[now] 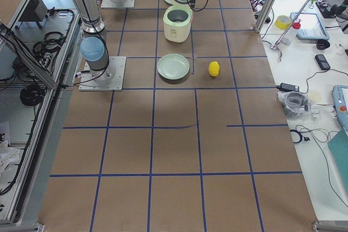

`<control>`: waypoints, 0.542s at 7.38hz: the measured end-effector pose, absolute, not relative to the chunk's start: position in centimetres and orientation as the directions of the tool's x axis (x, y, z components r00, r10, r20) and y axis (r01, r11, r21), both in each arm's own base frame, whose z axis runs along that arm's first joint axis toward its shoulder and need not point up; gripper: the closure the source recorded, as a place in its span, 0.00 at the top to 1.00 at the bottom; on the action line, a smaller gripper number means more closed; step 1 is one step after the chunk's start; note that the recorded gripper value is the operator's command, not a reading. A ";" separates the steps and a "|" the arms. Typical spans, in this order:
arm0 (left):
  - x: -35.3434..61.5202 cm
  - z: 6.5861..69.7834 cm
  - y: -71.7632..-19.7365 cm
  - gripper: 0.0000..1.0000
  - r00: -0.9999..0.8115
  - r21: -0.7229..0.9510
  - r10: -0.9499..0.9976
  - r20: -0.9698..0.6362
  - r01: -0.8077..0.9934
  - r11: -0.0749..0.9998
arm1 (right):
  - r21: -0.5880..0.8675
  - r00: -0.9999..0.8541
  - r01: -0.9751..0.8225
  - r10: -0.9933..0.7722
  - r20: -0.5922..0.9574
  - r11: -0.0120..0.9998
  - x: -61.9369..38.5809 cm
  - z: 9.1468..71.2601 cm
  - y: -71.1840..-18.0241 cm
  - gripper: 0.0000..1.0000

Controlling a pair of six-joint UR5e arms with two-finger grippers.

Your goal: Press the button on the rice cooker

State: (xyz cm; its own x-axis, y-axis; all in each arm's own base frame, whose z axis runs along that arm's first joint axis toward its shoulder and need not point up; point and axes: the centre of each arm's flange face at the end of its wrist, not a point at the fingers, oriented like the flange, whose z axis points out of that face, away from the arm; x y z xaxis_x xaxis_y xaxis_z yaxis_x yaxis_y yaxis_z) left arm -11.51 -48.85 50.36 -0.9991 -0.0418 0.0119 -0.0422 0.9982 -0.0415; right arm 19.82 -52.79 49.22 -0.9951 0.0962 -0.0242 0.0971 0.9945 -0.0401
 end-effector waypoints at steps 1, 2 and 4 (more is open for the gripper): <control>-11.5 50.4 -48.9 1.00 -0.999 -0.042 -0.042 0.012 -0.042 0.998 | -0.037 -0.998 0.063 0.062 -0.021 0.997 17.4 49.5 -53.2 1.00; -11.5 50.4 -48.9 1.00 -0.999 -0.041 -0.042 0.012 -0.042 0.998 | -0.023 -0.999 0.044 0.043 -0.020 0.999 15.3 49.8 -53.3 1.00; -11.5 50.4 -48.9 1.00 -0.999 -0.041 -0.042 0.012 -0.042 0.998 | 0.007 -1.000 0.011 0.012 -0.018 1.000 12.1 50.0 -53.4 1.00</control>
